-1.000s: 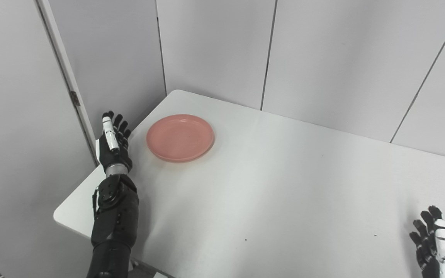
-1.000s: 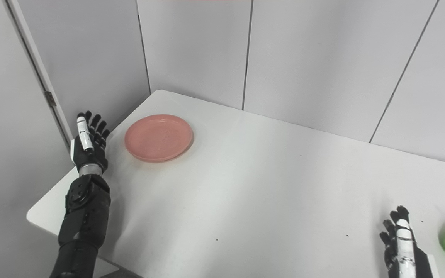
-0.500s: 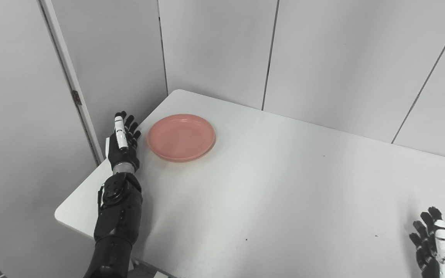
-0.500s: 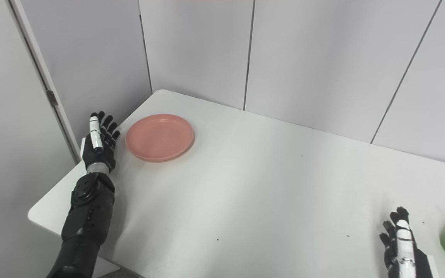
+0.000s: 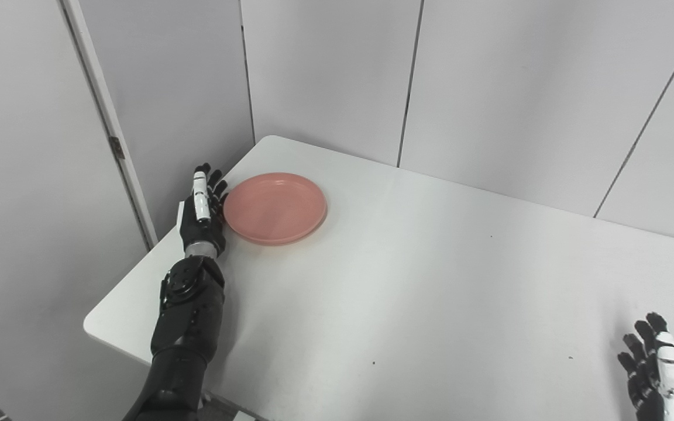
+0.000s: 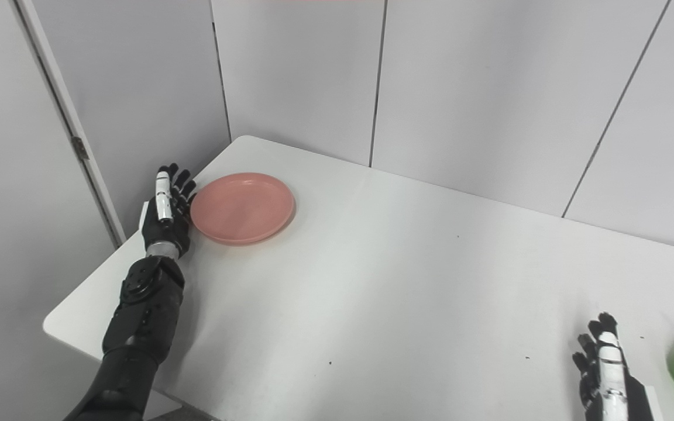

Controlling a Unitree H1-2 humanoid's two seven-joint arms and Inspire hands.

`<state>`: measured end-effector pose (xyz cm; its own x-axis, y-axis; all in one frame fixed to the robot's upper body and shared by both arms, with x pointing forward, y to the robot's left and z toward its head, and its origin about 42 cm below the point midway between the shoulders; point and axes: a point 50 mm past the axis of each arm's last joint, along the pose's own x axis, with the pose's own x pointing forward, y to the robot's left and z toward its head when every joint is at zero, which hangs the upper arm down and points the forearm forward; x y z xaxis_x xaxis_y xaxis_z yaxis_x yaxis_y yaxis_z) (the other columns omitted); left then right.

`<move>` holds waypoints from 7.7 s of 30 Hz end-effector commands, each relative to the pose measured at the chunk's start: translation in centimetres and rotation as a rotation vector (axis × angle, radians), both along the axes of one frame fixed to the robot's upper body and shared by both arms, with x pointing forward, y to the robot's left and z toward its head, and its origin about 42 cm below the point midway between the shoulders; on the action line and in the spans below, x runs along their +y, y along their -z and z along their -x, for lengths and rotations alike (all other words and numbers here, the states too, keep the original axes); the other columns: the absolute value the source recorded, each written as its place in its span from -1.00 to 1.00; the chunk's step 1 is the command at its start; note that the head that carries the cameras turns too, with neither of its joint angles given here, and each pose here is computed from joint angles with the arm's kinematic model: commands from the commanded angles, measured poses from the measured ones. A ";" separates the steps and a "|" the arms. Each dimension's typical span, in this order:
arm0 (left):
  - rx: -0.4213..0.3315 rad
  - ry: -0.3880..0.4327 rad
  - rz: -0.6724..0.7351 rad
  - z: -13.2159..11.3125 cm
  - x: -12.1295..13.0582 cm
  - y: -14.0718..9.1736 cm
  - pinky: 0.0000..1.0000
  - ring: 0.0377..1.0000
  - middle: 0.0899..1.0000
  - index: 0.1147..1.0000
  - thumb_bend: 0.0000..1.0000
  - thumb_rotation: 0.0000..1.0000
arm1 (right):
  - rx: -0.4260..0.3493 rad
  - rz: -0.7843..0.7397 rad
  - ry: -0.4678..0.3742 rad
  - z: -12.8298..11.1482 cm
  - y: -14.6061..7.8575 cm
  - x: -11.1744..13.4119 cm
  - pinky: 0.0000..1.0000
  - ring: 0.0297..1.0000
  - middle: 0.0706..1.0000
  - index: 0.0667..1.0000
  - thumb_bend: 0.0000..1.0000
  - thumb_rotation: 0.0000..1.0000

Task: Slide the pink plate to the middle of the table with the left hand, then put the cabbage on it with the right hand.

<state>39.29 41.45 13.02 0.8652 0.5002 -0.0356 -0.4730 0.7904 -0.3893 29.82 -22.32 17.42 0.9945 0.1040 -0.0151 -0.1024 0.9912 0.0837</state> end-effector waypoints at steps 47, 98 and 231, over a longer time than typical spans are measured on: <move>0.122 0.525 -0.131 -4.4 -11.5 -0.2 0.71 0.74 0.73 0.69 -0.25 1.00 | -0.048 0.005 -0.003 -0.3 0.0 1.8 1.00 1.00 1.00 1.00 -0.60 1.00; 0.085 0.881 -0.220 -1.2 -23.8 -1.1 0.83 0.80 0.78 0.73 -0.21 1.00 | -0.043 -0.029 0.025 -0.6 0.6 5.5 1.00 0.99 1.00 1.00 -0.61 1.00; 0.075 0.840 -0.121 -2.3 -11.4 1.4 0.83 0.78 0.77 0.74 -0.12 0.93 | -0.071 0.924 0.445 -11.0 -1.7 -15.3 0.60 0.82 0.94 1.00 1.00 0.16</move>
